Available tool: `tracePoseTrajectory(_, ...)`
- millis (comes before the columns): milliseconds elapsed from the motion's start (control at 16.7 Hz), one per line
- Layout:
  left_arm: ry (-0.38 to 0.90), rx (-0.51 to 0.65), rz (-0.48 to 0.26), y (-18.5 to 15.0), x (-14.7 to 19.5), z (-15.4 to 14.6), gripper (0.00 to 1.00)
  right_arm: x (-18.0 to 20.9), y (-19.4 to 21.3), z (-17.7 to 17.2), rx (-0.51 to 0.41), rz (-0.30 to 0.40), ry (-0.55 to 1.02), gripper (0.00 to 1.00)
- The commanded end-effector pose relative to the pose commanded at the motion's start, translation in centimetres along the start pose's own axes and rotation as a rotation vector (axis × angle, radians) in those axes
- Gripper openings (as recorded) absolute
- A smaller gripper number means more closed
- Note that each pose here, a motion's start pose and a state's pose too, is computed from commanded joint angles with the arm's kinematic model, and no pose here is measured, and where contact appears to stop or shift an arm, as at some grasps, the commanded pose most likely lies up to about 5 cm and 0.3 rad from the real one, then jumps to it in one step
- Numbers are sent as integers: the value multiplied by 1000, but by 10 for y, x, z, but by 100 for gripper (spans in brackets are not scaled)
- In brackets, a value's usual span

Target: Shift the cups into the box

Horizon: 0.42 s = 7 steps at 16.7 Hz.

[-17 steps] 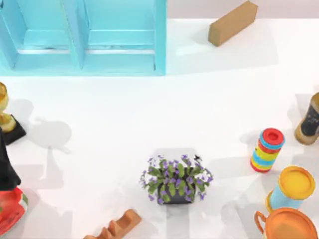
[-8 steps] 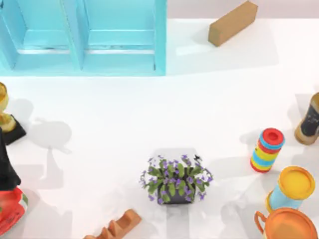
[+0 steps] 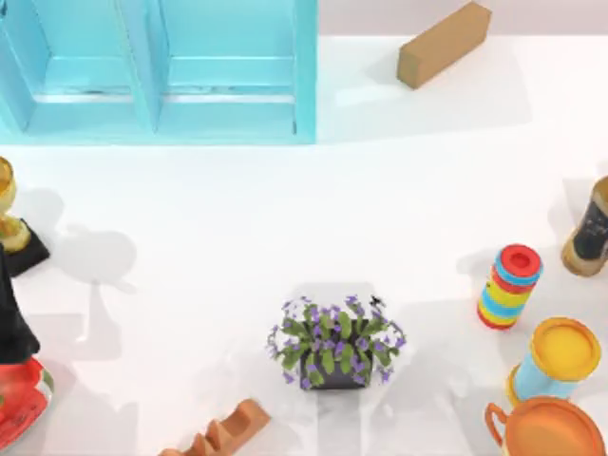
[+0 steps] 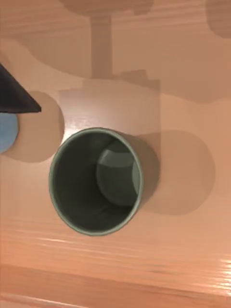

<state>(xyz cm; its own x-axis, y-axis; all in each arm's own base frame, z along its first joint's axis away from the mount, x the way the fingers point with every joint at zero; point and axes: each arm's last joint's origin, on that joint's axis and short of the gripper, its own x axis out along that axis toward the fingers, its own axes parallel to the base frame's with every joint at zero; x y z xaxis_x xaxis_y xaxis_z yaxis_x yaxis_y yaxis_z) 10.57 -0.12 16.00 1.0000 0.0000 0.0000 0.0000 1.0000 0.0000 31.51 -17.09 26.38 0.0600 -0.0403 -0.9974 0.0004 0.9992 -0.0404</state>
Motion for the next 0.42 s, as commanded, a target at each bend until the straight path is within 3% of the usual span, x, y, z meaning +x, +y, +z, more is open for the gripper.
tracePoseTrajectory(240,0,0,0,0,0,0,100,-41,1,-1,0,-1,-1,100)
tracePoseTrajectory(420,0,0,0,0,0,0,100,-51,2,-3,0,-4,-6,100)
